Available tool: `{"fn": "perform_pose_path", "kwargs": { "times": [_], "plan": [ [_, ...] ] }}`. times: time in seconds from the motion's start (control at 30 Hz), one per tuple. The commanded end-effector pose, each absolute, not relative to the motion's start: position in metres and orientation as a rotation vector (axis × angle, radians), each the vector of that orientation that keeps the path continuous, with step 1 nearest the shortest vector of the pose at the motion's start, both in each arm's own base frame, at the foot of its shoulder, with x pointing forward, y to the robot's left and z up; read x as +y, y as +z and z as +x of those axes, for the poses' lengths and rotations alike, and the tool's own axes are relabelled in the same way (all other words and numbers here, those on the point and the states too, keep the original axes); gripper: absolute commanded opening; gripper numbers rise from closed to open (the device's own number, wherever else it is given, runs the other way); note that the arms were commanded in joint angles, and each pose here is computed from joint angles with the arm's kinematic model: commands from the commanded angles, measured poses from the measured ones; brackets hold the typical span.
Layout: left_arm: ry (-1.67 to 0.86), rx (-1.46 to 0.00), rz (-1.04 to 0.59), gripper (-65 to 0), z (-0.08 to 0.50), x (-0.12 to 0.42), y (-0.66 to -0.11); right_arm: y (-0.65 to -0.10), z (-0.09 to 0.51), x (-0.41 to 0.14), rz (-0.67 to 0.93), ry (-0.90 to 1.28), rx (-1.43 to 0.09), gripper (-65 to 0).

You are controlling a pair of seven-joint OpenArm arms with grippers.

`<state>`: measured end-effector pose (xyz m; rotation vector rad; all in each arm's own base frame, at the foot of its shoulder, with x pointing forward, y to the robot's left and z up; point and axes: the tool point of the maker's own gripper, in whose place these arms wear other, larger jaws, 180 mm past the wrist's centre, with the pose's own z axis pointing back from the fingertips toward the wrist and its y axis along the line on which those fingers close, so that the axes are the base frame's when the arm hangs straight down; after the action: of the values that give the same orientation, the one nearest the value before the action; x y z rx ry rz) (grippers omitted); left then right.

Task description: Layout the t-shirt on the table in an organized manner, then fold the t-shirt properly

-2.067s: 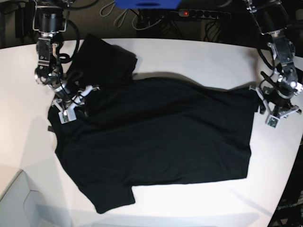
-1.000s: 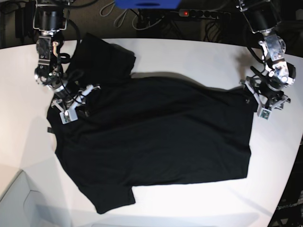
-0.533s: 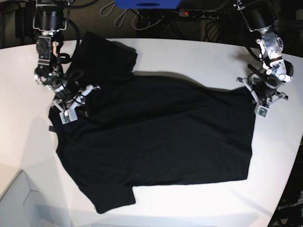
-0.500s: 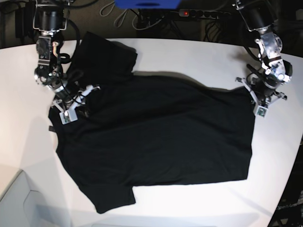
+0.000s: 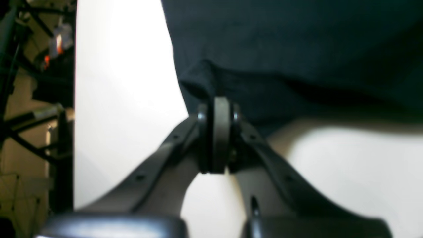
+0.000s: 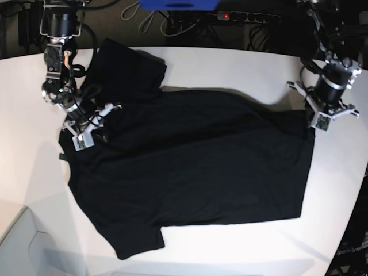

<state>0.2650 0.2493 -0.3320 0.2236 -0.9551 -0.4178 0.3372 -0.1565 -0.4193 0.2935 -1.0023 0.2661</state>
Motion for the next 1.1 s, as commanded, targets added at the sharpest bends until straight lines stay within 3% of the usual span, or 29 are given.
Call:
{"fn": "perform_pose_path", "kwargs": {
  "times": [0.0,0.57,0.63,0.8,0.87,1.07],
  "plan": [
    [-0.435,-0.986,0.230,-64.8,0.264,0.248,-0.322,-0.403,0.349,-0.159,0.292,0.261,-1.066,-61.3],
    [-0.590,-0.948,0.202,-63.9,0.230,0.253,-0.336,-0.402,0.350,-0.148,0.316,0.257,-1.071,-61.3],
    [-0.609,-0.952,0.218,-59.2,0.232,0.256,-0.330,-0.402,0.350,-0.149,0.314,0.254,-1.072,-61.3],
    [-0.615,-0.953,0.224,-34.4,0.234,0.258,-0.329,-0.402,0.350,-0.150,0.313,0.253,-1.072,-61.3],
    [-0.614,-0.956,0.220,-28.2,0.234,0.258,-0.328,-0.402,0.350,-0.150,0.313,0.251,-1.073,-61.3],
    [-0.533,-1.067,0.239,-26.6,0.287,0.265,-0.311,-0.401,0.351,-0.150,0.313,0.253,-1.074,-61.2]
  ]
}}
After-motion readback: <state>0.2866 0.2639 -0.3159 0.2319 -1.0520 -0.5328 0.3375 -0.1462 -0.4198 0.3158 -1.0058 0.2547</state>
